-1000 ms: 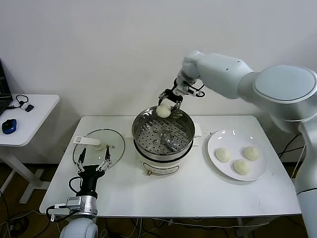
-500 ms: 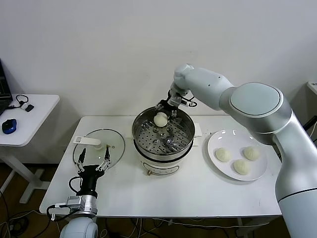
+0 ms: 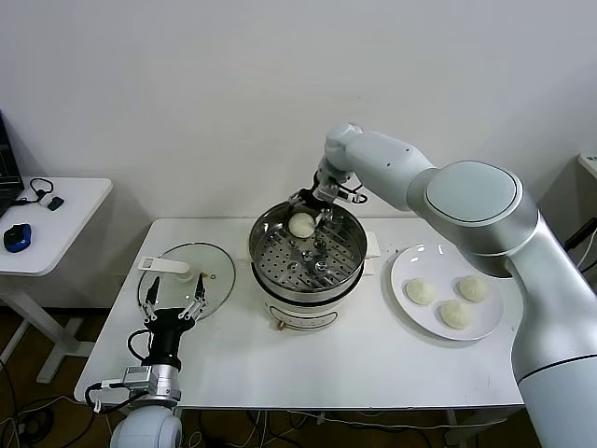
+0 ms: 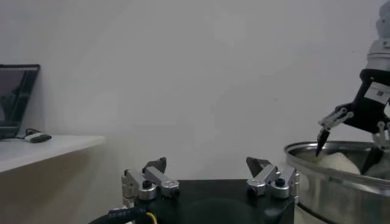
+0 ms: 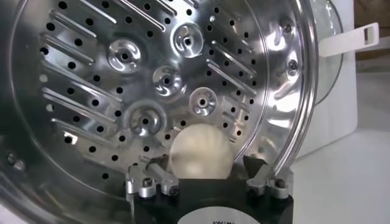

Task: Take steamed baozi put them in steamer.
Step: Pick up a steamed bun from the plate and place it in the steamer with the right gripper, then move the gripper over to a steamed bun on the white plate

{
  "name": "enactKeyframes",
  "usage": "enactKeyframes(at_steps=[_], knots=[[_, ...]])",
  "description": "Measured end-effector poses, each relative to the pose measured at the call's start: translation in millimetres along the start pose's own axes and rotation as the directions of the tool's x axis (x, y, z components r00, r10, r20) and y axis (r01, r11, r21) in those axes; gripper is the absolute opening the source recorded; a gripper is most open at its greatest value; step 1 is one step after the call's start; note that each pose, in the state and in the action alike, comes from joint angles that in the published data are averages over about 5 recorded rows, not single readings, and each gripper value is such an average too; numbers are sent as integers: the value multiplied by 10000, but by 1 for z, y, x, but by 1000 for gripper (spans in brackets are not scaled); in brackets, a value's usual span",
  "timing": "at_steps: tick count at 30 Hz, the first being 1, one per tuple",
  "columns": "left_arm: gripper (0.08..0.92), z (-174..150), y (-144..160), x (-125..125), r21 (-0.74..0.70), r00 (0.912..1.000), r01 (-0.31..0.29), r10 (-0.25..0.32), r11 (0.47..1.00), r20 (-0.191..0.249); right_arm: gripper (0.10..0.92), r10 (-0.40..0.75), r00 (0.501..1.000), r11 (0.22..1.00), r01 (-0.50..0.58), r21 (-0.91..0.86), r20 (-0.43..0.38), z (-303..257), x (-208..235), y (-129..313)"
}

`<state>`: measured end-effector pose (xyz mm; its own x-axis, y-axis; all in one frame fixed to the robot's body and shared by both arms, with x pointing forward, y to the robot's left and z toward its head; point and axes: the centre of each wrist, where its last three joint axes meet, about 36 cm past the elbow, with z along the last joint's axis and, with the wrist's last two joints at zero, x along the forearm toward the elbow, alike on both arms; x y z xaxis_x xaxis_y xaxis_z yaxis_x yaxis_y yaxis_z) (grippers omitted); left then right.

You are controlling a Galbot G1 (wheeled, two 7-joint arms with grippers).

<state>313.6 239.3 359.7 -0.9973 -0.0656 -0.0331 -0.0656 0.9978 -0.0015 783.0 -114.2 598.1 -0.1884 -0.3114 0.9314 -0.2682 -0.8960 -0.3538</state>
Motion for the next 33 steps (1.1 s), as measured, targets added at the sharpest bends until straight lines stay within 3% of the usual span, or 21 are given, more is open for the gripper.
enactKeyframes(at_steps=[12, 22, 33], knots=[[823, -6, 0, 3, -8, 10000, -30, 30, 10000, 31, 823, 114, 9996, 9999, -112, -58, 249, 1, 28, 4], [823, -10, -1, 5, -3, 10000, -60, 60, 10000, 37, 823, 681, 9924, 9969, -635, -471, 1026, -9, 76, 13], [823, -13, 0, 6, -44, 9999, -109, 109, 9999, 66, 823, 895, 9767, 9805, -519, -1897, 1952, -31, 138, 62]])
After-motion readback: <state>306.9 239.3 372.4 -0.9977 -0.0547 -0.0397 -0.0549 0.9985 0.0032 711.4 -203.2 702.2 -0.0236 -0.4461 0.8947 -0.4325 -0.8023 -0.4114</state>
